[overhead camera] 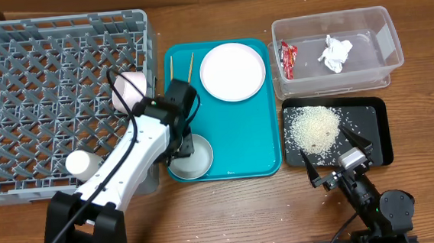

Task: Sort waste into correct bins and load items into the dishwasher
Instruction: 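Grasp the small grey bowl on the teal tray with the left gripper, then carry the grey bowl with the left gripper and set it in the rack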

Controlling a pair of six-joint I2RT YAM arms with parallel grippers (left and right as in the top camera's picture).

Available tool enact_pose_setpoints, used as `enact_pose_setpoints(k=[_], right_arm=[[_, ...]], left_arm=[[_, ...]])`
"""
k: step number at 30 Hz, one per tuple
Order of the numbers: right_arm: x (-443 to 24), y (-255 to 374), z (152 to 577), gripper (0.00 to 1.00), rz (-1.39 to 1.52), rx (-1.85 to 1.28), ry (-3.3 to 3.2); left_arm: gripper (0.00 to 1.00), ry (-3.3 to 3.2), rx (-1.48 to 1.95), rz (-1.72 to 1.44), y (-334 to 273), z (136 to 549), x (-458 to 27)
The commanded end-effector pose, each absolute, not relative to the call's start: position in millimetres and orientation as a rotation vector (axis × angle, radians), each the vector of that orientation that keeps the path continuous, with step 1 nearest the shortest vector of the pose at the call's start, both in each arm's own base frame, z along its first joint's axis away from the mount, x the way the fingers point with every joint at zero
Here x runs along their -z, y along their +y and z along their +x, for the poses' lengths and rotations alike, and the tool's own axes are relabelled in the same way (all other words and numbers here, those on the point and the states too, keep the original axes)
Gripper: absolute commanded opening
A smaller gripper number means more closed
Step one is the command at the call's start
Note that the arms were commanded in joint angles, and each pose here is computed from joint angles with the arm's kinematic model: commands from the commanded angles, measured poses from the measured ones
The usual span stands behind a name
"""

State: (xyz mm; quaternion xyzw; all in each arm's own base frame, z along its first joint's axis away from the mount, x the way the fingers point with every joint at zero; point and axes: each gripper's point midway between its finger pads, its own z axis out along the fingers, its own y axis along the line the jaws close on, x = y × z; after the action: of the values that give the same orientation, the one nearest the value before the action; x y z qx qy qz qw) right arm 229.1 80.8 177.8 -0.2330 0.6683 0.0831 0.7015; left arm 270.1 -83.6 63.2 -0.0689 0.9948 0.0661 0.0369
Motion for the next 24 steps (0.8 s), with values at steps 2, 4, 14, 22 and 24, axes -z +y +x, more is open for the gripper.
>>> enact_pose_setpoints(k=[2, 4, 14, 22, 24], right_arm=[[-176, 82, 229, 1.0, -0.52, -0.191, 1.484], [-176, 82, 229, 1.0, -0.52, -0.191, 1.484], [-176, 82, 229, 1.0, -0.52, -0.191, 1.484], [-176, 82, 229, 1.0, -0.52, -0.191, 1.484], [-176, 82, 229, 1.0, -0.52, -0.191, 1.484]], left_arm=[[0.55, 3.048, -0.268, -0.245, -73, 261, -46], [0.51, 3.051, -0.263, -0.243, -73, 259, -41], [0.04, 3.039, 0.103, -0.189, -113, 263, -12], [0.04, 3.0, 0.248, -0.14, -129, 284, -50], [0.04, 2.947, 0.141, -0.183, -111, 299, -83]])
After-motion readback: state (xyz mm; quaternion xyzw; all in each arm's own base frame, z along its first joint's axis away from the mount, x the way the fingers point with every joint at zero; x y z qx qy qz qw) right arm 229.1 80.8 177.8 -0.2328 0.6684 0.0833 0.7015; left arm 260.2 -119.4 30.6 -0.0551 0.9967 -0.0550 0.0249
